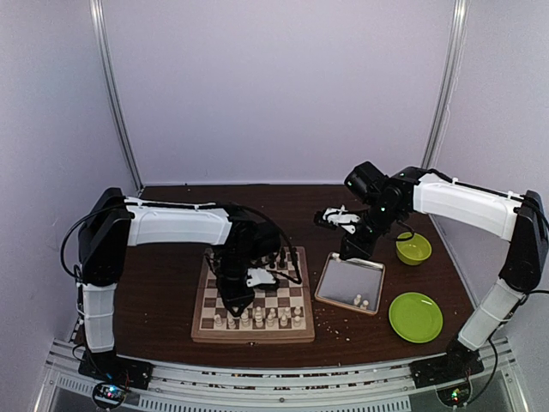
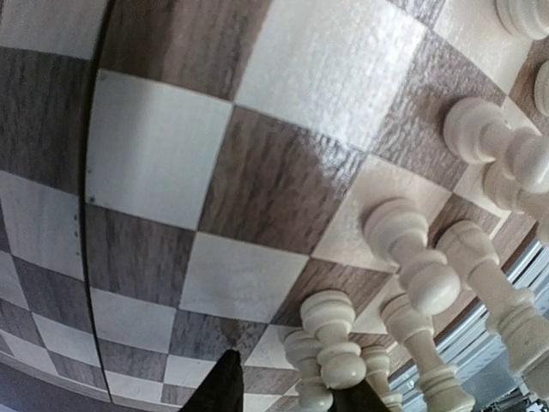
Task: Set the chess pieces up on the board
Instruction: Place the pawn on c2.
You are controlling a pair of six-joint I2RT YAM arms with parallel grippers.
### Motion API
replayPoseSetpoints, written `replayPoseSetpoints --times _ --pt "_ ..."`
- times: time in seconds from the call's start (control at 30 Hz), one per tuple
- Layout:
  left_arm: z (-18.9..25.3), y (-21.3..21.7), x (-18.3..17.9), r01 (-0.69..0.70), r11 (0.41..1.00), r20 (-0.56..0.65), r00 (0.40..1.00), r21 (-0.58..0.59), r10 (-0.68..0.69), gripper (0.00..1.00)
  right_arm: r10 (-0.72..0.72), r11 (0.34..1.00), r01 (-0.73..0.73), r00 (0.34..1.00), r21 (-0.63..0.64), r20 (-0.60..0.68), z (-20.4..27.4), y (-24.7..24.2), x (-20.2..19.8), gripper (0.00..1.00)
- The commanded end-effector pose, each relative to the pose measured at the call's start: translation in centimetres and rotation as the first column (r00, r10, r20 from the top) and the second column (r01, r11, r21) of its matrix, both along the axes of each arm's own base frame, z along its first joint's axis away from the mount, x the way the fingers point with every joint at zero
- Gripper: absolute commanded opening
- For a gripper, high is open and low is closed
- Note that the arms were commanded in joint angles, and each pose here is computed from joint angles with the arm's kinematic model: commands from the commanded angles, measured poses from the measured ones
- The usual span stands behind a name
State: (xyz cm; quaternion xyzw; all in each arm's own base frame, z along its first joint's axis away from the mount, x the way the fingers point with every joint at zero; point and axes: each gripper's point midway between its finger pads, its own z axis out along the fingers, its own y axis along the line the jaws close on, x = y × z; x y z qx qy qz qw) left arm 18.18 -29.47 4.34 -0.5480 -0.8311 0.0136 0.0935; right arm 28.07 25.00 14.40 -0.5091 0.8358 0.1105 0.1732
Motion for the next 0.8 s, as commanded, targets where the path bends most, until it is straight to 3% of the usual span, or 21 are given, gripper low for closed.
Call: replayPoseSetpoints --times 0.0,0.43,0.6,0.77 --pt "3.0 -0.9 1.3 0.01 0.998 0.086 0.996 -0.059 -0.005 0.35 -0.005 1.0 0.005 1.0 -0.004 0.001 0.1 -0.2 0.1 0.03" --pt "11.9 1.0 2.2 0.018 0.966 0.283 0.957 -0.259 0.058 0.4 0.052 0.998 -0.051 0.998 -0.024 0.019 2.3 1.5 0.4 0.04" --pt "14.5 1.6 6.1 -0.064 0.904 0.447 0.853 -0.422 0.27 0.42 0.146 0.987 -0.145 0.989 -0.072 0.008 2.0 4.6 -0.6 0.04" --pt "18.0 2.9 10.1 -0.04 0.76 0.523 0.702 -0.649 0.484 0.48 0.271 0.95 -0.271 0.962 -0.157 -0.022 0.5 8.2 -2.5 0.04"
